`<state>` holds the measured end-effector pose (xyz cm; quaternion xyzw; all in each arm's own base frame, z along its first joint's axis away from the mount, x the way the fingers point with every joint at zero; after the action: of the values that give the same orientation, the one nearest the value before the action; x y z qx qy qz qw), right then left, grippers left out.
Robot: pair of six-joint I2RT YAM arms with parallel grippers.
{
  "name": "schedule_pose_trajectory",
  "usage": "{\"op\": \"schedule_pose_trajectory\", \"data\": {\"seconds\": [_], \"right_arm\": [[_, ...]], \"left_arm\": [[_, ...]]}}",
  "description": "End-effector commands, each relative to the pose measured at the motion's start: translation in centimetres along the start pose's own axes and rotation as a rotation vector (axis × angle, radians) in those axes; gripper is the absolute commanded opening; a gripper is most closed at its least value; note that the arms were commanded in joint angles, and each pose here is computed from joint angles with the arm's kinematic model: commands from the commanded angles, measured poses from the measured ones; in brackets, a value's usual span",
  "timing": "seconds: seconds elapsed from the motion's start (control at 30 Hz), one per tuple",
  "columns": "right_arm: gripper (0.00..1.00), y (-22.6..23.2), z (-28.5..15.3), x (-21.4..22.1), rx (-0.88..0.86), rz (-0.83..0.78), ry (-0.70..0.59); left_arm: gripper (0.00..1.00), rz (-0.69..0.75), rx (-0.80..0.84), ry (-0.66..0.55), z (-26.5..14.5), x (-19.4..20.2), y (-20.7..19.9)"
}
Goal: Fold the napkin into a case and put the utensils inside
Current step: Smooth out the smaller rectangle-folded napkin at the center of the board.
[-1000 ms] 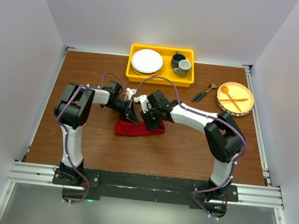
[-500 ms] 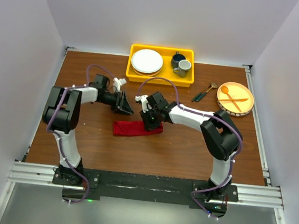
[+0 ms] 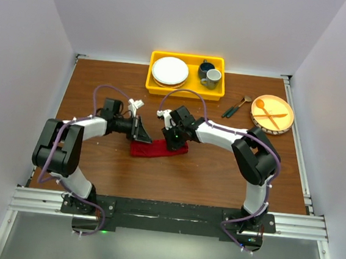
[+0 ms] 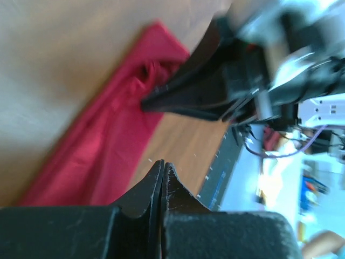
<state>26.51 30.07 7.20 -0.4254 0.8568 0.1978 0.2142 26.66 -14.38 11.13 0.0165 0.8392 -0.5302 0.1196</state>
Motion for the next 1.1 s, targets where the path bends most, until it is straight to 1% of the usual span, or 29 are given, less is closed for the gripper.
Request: {"op": "schedule_pose_trajectory", "data": {"seconds": [0.0,0.03,0.23,0.27,0.33,0.37,0.4,0.43,0.47,0.5,0.53,0.6,0.67,0.77,0.83,0.93,1.07], "right_arm": [[0.14,-0.6,1.0,2.5,0.018,0.013,0.086],[0.14,-0.5,0.9,2.4,0.018,0.008,0.080],[0.16,-0.5,0.5,2.0,0.009,0.006,0.062],[0.19,-0.4,0.0,1.4,0.001,0.005,0.038],[0.23,-0.4,-1.3,0.0,-0.001,-0.005,-0.007],[0.27,-0.3,-2.6,-1.1,0.007,-0.034,-0.048],[0.28,-0.3,-3.5,-2.4,0.017,-0.059,-0.083],[0.29,-0.3,-4.4,-2.9,0.029,-0.081,-0.096],[0.32,-0.5,-5.2,-3.5,0.044,-0.140,-0.115],[0.37,-0.6,-6.5,-4.4,0.069,-0.174,-0.147],[0.37,-1.0,-7.1,-4.5,0.105,-0.198,-0.145],[0.38,-1.4,-8.1,-4.4,0.150,-0.286,-0.145],[0.38,-2.4,-8.1,-3.4,0.208,-0.364,-0.105],[0.36,-3.0,-7.9,-2.4,0.240,-0.410,-0.079],[0.32,-3.0,-7.3,-2.1,0.230,-0.406,-0.060],[0.29,-2.9,-6.0,-2.0,0.205,-0.337,-0.051],[0.27,-3.5,-3.7,-0.5,0.218,-0.289,0.007]], "left_arm": [[0.00,-0.010,0.026,-0.045,1.7,-0.8,0.1],[0.00,-0.023,0.028,-0.038,2.0,-0.5,0.4],[0.00,-0.197,-0.098,-0.005,2.8,1.2,5.8],[0.00,-0.223,-0.125,0.011,3.1,1.6,7.0],[0.00,-0.248,-0.140,0.024,3.2,1.5,7.8],[0.00,-0.261,-0.160,0.041,3.4,1.8,8.5],[0.00,-0.273,-0.163,0.048,3.5,1.9,8.7],[0.00,-0.275,-0.164,0.051,3.6,1.7,8.9],[0.00,-0.277,-0.170,0.048,3.7,1.5,9.0],[0.00,-0.273,-0.173,0.047,3.7,1.4,9.1],[0.00,-0.271,-0.172,0.051,3.8,1.4,9.1],[0.00,-0.267,-0.179,0.053,3.7,1.5,9.2],[0.00,-0.256,-0.183,0.052,3.7,1.5,9.2],[0.00,-0.248,-0.189,0.052,3.6,1.5,9.2],[0.00,-0.240,-0.188,0.053,3.6,1.5,9.2],[0.00,-0.238,-0.193,0.053,3.7,1.4,9.3],[0.00,-0.225,-0.193,0.054,3.6,1.2,9.2]]}}
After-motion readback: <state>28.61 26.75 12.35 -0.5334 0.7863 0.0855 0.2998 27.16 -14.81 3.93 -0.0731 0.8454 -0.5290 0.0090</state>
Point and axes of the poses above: each gripper's point midway between its finger pads, its own z axis out along the fingers, its own y axis along the line the jaws close on, x = y × z, the point moved 6 cm from there along -z, back along the fingers, and after that the axes turned 10 degrees about -z, right-handed, at the moved point
